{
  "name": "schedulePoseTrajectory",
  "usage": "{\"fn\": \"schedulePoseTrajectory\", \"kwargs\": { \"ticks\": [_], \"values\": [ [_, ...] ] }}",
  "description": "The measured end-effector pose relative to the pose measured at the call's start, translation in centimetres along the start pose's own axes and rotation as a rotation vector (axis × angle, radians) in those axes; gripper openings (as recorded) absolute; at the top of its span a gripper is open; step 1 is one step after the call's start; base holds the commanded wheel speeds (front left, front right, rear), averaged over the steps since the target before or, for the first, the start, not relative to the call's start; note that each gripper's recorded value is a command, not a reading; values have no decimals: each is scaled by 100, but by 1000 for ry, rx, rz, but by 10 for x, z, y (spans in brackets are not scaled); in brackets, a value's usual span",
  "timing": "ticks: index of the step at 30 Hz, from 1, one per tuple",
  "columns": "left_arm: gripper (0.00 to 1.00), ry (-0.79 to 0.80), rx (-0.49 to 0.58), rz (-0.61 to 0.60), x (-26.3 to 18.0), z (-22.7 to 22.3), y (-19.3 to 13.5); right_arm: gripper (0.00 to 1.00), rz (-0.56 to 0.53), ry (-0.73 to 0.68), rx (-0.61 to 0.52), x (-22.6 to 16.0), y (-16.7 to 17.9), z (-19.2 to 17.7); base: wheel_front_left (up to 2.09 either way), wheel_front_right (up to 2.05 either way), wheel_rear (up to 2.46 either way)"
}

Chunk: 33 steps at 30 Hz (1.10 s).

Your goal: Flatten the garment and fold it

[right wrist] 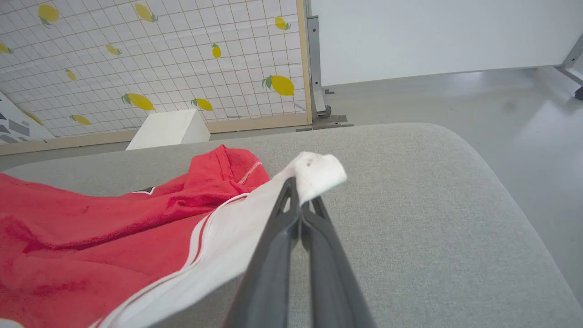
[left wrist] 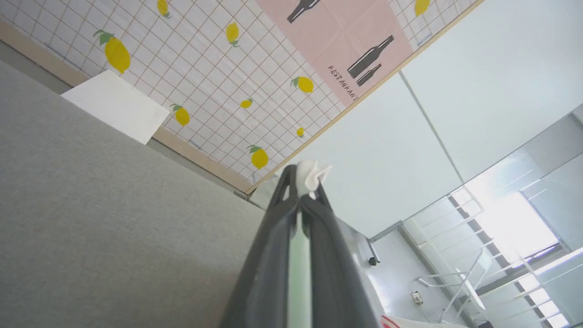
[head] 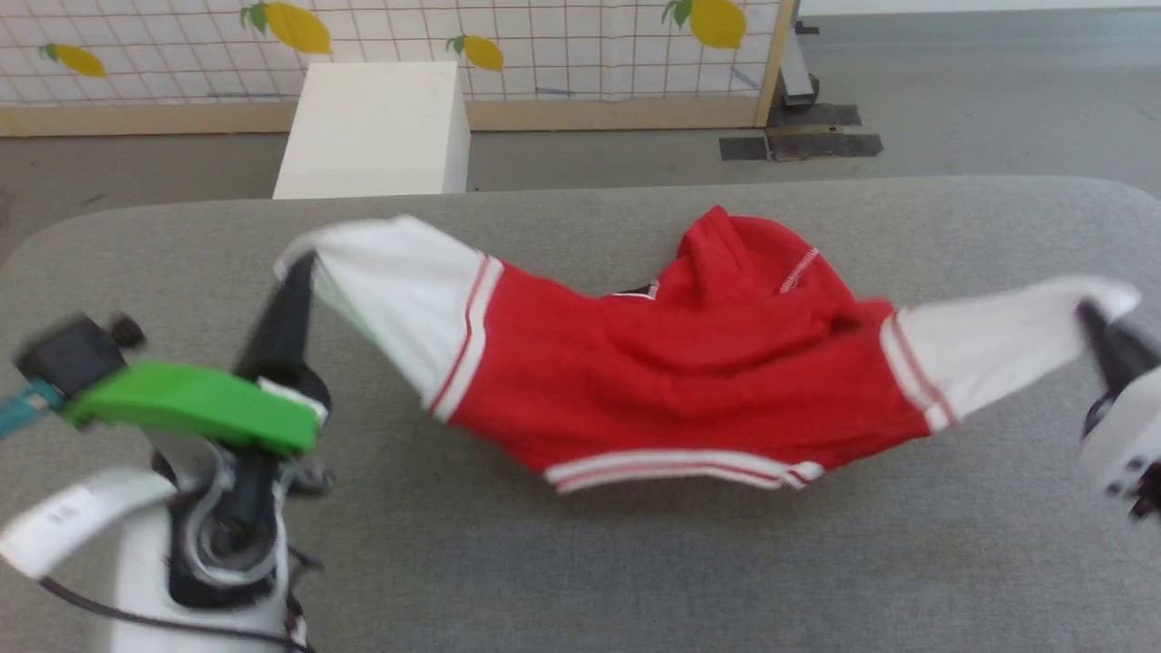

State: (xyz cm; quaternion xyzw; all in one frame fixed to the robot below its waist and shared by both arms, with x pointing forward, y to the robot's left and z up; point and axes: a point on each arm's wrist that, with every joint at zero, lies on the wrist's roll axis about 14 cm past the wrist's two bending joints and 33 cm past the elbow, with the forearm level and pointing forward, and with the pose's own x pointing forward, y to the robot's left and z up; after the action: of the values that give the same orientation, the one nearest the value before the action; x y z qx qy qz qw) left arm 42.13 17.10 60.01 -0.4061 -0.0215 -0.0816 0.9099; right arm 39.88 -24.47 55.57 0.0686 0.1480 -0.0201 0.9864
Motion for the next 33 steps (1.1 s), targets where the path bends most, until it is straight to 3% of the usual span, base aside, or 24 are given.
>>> {"fn": "schedulePoseTrajectory", "kwargs": {
  "ticks": [7, 12, 20, 29, 33],
  "values": [
    [0, -100, -96, -138, 49, 61, -52, 0, 16, -178, -137, 21, 7, 106, 0, 0, 0],
    [0, -173, -134, -152, 97, 98, -68, 0, -22, -244, -250, 54, 11, 166, 0, 0, 0],
    [0, -285, -212, -109, 179, 133, -67, 0, -57, -325, -312, 122, 24, 220, 0, 0, 0],
    [0, -507, -323, -91, 238, 165, -44, 0, -25, -662, -310, 163, 60, 292, 0, 0, 0],
    [0, -518, -346, -114, 256, 156, -34, 0, -20, -704, -299, 181, 63, 295, 0, 0, 0]
  ]
}}
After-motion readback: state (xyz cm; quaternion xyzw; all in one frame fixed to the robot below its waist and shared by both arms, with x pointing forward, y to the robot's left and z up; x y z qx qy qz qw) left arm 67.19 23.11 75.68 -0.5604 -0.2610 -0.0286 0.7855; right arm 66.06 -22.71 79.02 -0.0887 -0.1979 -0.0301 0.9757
